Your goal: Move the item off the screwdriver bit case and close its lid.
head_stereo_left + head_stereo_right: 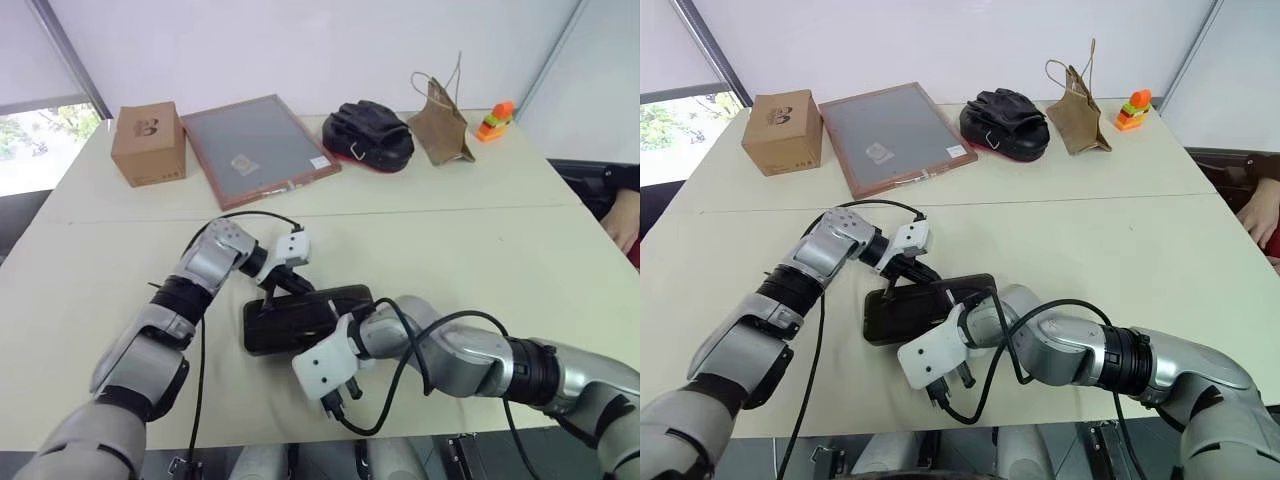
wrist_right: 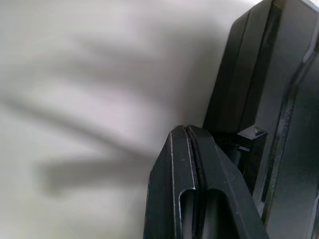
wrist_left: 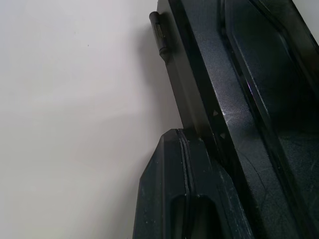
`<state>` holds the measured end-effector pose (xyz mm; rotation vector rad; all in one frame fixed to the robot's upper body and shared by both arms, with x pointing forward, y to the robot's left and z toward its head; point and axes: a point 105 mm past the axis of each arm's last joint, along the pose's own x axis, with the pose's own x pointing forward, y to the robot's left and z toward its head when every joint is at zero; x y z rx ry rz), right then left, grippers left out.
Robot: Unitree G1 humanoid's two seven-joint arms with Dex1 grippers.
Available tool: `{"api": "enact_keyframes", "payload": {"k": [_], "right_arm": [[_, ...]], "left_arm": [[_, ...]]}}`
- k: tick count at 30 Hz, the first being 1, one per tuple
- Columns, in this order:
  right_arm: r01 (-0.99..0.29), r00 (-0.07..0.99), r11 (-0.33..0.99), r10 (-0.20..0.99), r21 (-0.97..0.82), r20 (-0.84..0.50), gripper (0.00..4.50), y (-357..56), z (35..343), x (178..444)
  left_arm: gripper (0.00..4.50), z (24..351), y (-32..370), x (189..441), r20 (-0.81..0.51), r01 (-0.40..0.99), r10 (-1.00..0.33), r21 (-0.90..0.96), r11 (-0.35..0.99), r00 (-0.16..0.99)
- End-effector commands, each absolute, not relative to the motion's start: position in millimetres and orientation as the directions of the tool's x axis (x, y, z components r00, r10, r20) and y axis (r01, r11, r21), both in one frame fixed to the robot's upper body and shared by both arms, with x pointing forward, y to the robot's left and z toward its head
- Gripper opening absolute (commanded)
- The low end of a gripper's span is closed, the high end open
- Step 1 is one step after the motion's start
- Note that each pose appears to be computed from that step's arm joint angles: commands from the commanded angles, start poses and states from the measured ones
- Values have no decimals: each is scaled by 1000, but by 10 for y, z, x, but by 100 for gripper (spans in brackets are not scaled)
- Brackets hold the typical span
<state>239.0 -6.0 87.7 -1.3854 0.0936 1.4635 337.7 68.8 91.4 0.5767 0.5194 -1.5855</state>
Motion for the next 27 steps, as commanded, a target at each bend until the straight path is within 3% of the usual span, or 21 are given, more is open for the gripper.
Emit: {"api": "enact_keyframes", "payload": {"k": [1, 8, 15, 19, 23, 27], "right_arm": [[-474, 809, -160, 310, -866, -500, 4, -836, 1589, 3635], [-481, 805, -137, 323, -866, -498, 4, -825, 1609, 3666], [-727, 549, -68, 540, -683, -638, 4, -528, 1477, 3052], [-794, 466, -68, 570, -604, -677, 4, -571, 1445, 2818], [-814, 442, -72, 567, -576, -695, 4, -655, 1447, 2715], [-816, 439, -83, 556, -573, -706, 4, -669, 1379, 2721]], "left_arm": [[0, 401, 412, 2609, -579, 872, -652, -295, -391, -489], [0, 395, 379, 2605, -569, 879, -670, -281, -386, -476], [0, 426, 214, 3347, -620, 988, -783, 79, -133, -56], [0, 572, 177, 3593, -584, 982, -808, 183, -38, 77], [0, 699, 196, 3685, -562, 979, -821, 203, -18, 102], [0, 690, 234, 3630, -573, 987, -819, 152, -60, 39]]}}
